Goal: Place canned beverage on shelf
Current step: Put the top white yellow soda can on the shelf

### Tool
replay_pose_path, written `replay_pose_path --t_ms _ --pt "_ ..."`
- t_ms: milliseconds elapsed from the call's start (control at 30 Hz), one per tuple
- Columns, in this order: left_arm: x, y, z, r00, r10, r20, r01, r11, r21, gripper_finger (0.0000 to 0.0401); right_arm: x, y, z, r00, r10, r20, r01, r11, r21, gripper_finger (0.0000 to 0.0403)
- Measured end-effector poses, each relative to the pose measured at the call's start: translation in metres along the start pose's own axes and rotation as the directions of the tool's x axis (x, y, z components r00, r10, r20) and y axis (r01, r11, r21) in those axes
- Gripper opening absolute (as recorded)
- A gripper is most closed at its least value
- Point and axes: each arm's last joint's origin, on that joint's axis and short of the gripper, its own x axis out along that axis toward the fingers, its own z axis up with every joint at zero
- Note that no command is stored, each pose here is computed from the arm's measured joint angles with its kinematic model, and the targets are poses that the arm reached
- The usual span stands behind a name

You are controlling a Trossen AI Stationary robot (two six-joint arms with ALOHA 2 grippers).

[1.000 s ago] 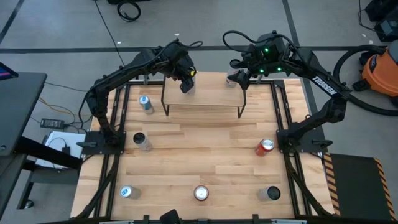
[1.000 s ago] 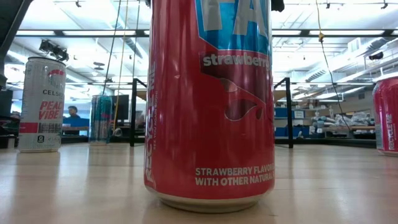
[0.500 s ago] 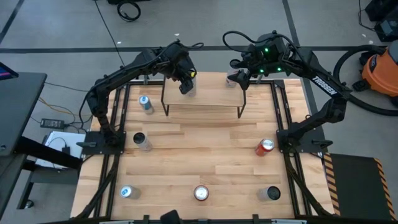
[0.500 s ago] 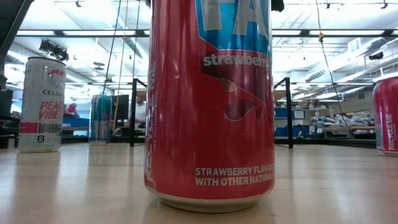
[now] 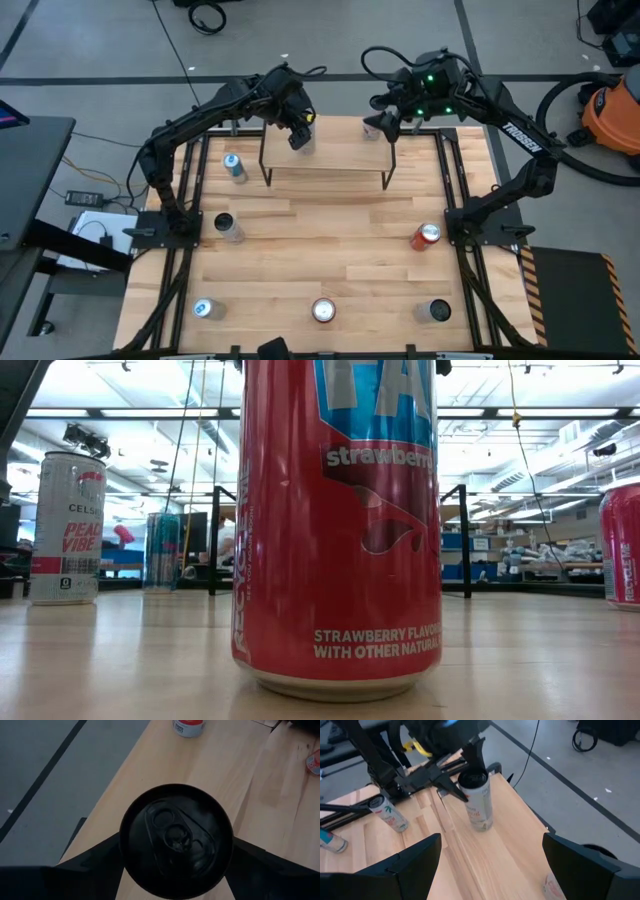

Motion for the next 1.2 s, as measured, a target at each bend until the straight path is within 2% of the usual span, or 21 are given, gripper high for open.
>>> replay_pose_path --t_ms 367,567,833,1200 --pt "-0.047 -0.001 0.007 0.995 0.007 0.103 -0.005 1.000 -0.021 0.0298 0.017 0.002 0.006 0.999 0.044 0.027 -0.044 0.999 -0.014 0.0358" --pt "-0.075 -0.002 0.006 0.992 0.009 0.122 -0.006 1.000 -0.023 0.0298 0.049 0.004 0.010 0.998 0.068 0.017 -0.067 0.996 -0.053 0.0358" --pt "-0.109 -0.005 -0.001 0.998 0.000 0.058 0.001 1.000 -0.022 0.0298 0.095 0.003 0.015 0.996 0.076 0.041 -0.071 0.991 -0.115 0.0358" --pt "-0.126 -0.006 -0.007 1.000 -0.004 0.008 0.005 0.999 -0.049 0.0298 0.155 0.001 0.014 0.992 0.113 0.059 -0.100 0.977 -0.187 0.0358"
